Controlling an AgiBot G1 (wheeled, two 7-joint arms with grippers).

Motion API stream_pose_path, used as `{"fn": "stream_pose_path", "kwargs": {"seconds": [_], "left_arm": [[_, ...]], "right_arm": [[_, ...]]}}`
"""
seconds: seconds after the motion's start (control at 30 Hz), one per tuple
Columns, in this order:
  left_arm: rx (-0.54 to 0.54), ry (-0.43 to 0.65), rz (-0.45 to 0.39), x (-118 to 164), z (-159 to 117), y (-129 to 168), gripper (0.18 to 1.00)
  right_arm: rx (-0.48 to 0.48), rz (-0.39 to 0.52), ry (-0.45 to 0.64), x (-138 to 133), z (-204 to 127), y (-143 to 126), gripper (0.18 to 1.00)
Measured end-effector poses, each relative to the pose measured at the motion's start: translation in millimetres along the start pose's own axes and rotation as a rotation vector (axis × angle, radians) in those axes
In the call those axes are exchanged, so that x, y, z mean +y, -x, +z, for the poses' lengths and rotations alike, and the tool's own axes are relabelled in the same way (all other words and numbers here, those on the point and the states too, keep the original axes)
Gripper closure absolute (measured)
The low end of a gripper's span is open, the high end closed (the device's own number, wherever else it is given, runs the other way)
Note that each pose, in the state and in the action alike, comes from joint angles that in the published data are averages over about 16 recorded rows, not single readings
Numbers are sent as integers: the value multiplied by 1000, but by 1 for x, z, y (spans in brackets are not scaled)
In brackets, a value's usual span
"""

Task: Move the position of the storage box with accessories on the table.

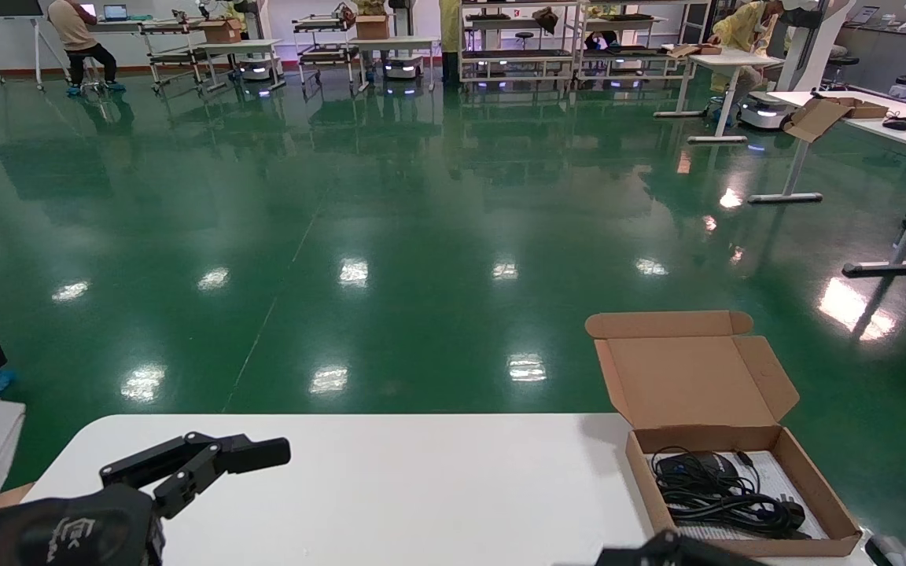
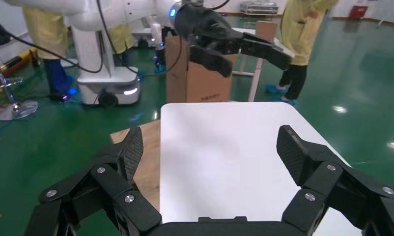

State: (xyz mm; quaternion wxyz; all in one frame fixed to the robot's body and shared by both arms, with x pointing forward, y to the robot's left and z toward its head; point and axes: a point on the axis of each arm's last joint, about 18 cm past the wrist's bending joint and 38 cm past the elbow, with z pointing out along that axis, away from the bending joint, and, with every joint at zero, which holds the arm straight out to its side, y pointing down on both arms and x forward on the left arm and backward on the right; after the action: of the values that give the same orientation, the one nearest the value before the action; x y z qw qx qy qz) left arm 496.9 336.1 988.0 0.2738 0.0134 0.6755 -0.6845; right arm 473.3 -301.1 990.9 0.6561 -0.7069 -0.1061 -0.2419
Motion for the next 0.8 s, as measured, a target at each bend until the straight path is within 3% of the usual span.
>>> {"fn": "stream_pose_path", "kwargs": {"seconds": [0.23, 0.8], "left_arm": [[0, 0, 0, 0, 0, 0, 184], [0, 0, 0, 0, 0, 0, 184]], "right_arm": [[-35, 0, 16, 0, 1, 9, 178], [2, 3, 1, 0, 0, 0, 178]]}}
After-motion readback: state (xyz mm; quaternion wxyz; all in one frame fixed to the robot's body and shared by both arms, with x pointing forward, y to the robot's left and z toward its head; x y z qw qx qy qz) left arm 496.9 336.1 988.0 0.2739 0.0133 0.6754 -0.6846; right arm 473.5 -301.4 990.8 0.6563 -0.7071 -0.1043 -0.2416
